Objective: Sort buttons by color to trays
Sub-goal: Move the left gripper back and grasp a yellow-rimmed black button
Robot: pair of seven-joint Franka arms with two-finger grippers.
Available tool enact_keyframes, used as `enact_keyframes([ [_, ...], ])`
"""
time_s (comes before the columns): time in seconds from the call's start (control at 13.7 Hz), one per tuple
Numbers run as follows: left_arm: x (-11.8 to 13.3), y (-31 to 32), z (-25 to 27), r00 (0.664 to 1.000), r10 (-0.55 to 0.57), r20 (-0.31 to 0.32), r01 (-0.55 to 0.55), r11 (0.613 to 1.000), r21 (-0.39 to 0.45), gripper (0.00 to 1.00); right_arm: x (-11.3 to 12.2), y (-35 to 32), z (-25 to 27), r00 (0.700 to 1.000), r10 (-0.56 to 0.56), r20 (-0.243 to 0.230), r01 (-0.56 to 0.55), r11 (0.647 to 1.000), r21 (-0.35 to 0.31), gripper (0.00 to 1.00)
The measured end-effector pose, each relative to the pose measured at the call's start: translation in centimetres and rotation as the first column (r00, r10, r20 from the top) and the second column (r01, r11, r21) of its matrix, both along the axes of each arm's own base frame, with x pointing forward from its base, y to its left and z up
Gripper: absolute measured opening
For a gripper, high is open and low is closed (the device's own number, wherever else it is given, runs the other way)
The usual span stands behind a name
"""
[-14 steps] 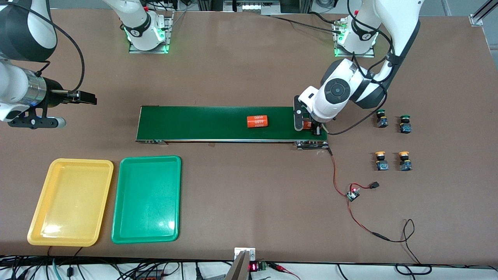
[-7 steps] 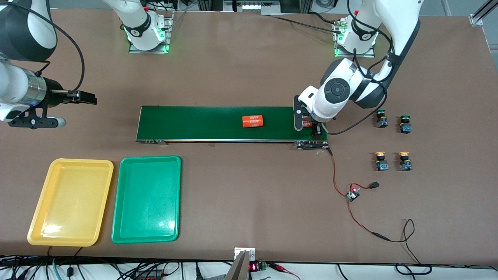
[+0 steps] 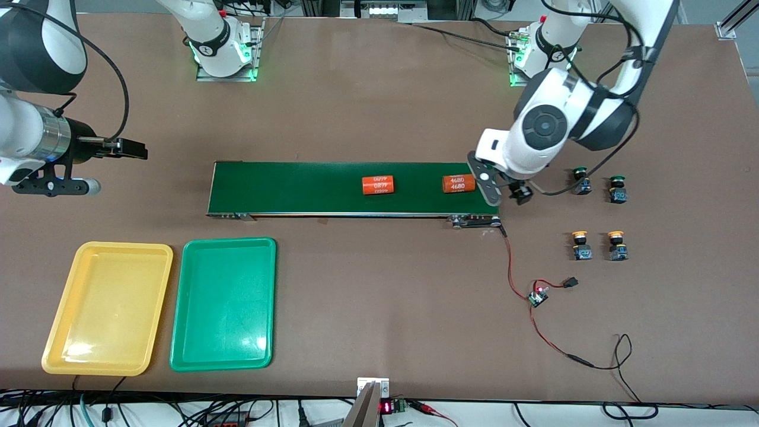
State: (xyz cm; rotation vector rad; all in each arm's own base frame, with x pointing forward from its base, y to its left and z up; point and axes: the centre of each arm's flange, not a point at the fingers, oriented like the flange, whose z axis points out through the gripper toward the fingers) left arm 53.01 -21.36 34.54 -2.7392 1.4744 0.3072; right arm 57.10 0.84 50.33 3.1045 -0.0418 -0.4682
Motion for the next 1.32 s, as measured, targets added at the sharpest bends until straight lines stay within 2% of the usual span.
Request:
enact_keyframes([
  [0.22,2.5,5.2,0.8,0.968,0.245,0.045,-0.247,0.969,0.030,1.00,0.0,0.0,0.0,1.000,0.000,0.000,0.000,1.000,0.000,1.00],
  [0.37,4.3,9.1,1.9,0.916,0.396,0.066,-0.397,0.918,0.012,1.00,0.0,0.0,0.0,1.000,0.000,-0.001,0.000,1.000,0.000,1.00],
  [0.51,5.4,13.1,2.4,0.822,0.568,0.042,-0.566,0.823,-0.035,1.00,0.0,0.0,0.0,1.000,0.000,-0.001,0.000,1.000,0.000,1.00],
  [0.66,6.2,17.4,1.7,0.714,0.700,0.030,-0.699,0.714,-0.032,1.00,0.0,0.0,0.0,1.000,0.000,-0.001,0.000,1.000,0.000,1.00],
  [0.8,7.5,20.6,-0.1,0.633,0.772,0.062,-0.771,0.636,-0.039,1.00,0.0,0.0,0.0,1.000,0.000,-0.001,0.000,1.000,0.000,1.00],
  [0.88,8.4,21.6,-1.3,0.609,0.789,0.088,-0.787,0.614,-0.059,1.00,0.0,0.0,0.0,1.000,0.000,-0.001,0.000,1.000,0.000,1.00],
  [1.17,11.3,24.0,-6.7,0.546,0.813,0.202,-0.800,0.578,-0.163,1.00,0.0,0.0,0.0,1.000,0.000,-0.001,0.000,1.000,0.000,1.00],
  [1.32,11.9,24.5,-9.4,0.532,0.815,0.232,-0.797,0.574,-0.187,1.00,0.0,0.0,0.0,1.000,0.000,-0.002,0.000,1.000,0.000,1.00],
])
